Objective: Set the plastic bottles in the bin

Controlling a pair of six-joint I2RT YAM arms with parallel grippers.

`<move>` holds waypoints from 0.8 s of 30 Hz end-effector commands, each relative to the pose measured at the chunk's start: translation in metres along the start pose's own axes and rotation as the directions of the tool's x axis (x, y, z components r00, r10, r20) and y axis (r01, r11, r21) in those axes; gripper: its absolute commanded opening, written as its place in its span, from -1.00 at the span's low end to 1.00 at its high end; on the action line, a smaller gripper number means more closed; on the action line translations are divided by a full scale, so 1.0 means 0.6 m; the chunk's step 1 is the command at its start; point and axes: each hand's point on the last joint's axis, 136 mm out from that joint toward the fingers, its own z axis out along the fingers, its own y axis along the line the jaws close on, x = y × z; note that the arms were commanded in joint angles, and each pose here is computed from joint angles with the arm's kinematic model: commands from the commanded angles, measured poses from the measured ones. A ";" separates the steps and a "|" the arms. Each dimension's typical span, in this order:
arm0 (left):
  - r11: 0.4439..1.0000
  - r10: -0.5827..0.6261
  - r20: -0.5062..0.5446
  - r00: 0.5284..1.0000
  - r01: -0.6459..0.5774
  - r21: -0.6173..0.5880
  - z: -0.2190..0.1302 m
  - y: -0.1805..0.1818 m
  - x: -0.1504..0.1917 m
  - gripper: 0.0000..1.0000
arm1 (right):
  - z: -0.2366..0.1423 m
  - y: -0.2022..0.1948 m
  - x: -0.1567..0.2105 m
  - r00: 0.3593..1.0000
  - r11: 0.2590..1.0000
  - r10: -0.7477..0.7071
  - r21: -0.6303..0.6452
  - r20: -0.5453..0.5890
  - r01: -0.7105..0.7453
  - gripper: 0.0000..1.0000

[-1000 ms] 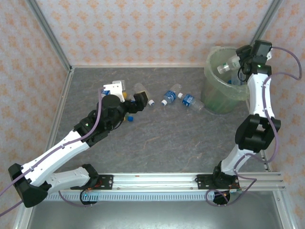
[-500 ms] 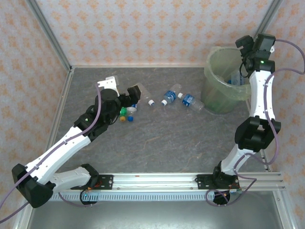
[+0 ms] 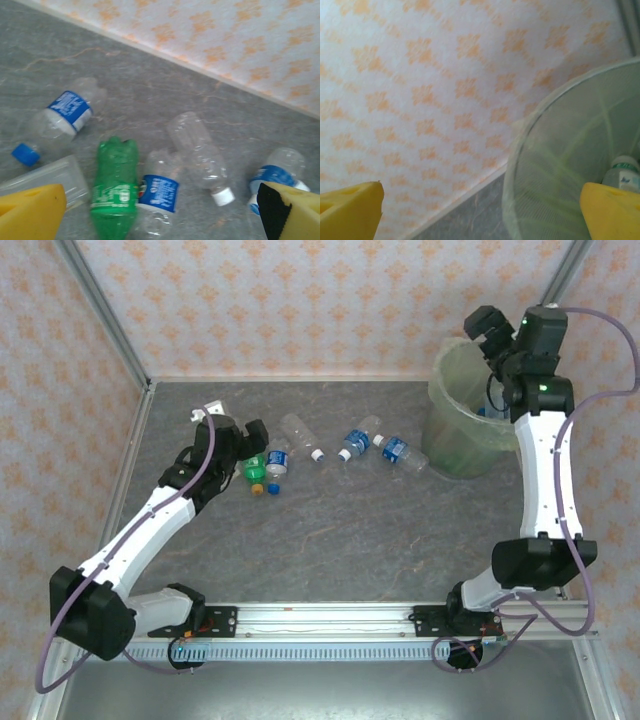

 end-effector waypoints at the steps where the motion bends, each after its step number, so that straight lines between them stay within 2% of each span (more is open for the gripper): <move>1: 0.994 0.008 -0.067 0.998 -0.015 -0.107 0.022 0.061 0.025 0.98 | -0.020 0.043 0.042 0.996 0.993 -0.081 -0.095 -0.045 0.076 0.99; 4: 0.984 -0.033 -0.096 0.995 0.016 -0.176 0.041 0.107 0.032 0.98 | -0.032 0.078 0.084 0.986 0.978 -0.133 -0.176 -0.096 0.115 0.99; 12: 0.961 -0.139 -0.118 0.983 0.105 -0.256 0.093 0.195 0.045 0.98 | -0.062 0.155 0.171 0.949 0.919 -0.259 -0.349 -0.180 0.185 0.99; 18: 0.945 -0.232 -0.179 0.956 0.178 -0.273 0.142 0.242 0.070 0.97 | -0.068 0.171 0.207 0.924 0.898 -0.313 -0.386 -0.219 0.213 0.99; 24: 0.945 -0.277 -0.248 0.928 0.216 -0.247 0.170 0.261 0.096 0.96 | -0.072 0.167 0.214 0.918 0.900 -0.321 -0.378 -0.233 0.218 0.99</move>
